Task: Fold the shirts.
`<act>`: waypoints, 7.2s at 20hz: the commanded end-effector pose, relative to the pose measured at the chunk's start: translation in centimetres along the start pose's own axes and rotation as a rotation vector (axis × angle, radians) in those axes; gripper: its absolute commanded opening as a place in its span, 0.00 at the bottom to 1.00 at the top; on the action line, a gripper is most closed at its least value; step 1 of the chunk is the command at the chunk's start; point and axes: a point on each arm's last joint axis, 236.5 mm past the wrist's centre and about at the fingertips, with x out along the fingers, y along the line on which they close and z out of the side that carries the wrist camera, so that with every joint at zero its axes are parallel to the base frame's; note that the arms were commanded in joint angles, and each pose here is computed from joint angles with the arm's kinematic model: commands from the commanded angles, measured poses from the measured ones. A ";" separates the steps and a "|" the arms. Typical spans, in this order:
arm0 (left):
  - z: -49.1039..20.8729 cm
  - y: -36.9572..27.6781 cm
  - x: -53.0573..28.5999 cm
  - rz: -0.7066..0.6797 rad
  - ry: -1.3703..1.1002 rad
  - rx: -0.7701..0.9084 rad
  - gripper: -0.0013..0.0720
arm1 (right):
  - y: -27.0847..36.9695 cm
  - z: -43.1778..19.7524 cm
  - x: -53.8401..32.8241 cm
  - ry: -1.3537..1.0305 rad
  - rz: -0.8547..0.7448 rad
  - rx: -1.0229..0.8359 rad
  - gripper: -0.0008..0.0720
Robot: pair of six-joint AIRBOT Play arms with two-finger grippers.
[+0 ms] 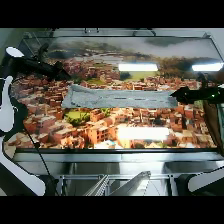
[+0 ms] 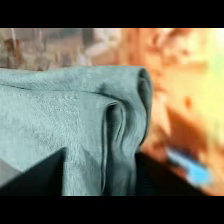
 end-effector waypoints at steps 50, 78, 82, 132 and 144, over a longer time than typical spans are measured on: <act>-15.0 -21.2 -9.7 -0.627 -0.105 0.135 0.04 | 27.5 -7.9 9.5 0.273 -0.035 -0.333 0.42; -12.9 -18.1 -12.0 -0.593 -0.204 0.081 0.04 | 14.3 -5.7 9.3 0.181 0.153 0.025 0.04; -13.0 -18.2 -12.0 -0.596 -0.198 0.084 0.04 | 18.5 -1.9 4.6 0.075 0.233 -0.002 0.04; -13.8 -19.3 -8.6 -0.537 -0.144 0.112 0.04 | -1.1 16.6 -36.0 -0.883 -0.159 0.364 0.04; -15.0 -19.8 -8.7 -0.562 -0.096 0.128 0.04 | 0.3 6.8 -34.7 -0.533 -0.277 0.360 0.03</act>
